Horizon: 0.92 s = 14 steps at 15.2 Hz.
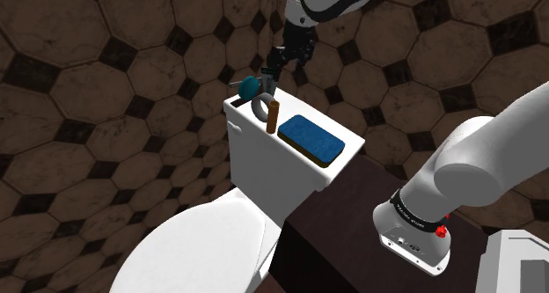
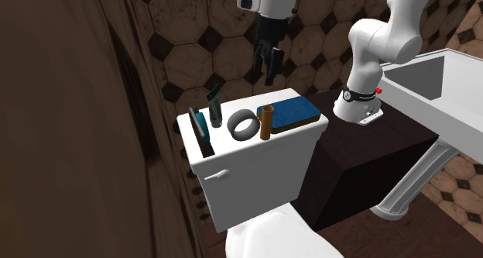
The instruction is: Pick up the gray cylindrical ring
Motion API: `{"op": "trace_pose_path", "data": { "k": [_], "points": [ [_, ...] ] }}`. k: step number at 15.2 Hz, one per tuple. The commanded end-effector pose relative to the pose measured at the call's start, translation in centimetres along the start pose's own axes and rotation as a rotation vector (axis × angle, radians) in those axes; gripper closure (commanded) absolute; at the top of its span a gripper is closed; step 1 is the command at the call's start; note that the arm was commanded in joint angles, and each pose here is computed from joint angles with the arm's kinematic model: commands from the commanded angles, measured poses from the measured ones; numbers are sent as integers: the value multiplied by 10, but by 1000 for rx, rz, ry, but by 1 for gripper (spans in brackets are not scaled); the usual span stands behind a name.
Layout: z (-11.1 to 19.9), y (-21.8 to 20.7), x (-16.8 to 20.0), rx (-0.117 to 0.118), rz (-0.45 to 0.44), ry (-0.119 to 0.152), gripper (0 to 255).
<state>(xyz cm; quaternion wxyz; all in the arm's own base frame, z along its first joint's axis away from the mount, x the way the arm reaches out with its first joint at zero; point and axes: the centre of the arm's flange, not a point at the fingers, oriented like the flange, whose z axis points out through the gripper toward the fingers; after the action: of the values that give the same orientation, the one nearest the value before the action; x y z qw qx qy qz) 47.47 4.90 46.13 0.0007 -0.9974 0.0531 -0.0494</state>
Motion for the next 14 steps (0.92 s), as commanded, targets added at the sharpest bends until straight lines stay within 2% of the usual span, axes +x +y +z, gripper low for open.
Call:
{"op": "trace_pose_path", "data": {
  "k": [1, 7, 14],
  "points": [
    [23, -7, 12, -9, 1, -7, 0],
    [91, -27, 53, -38, 1, -30, 0],
    [125, -28, 51, -38, 1, -31, 0]
  ]
}}
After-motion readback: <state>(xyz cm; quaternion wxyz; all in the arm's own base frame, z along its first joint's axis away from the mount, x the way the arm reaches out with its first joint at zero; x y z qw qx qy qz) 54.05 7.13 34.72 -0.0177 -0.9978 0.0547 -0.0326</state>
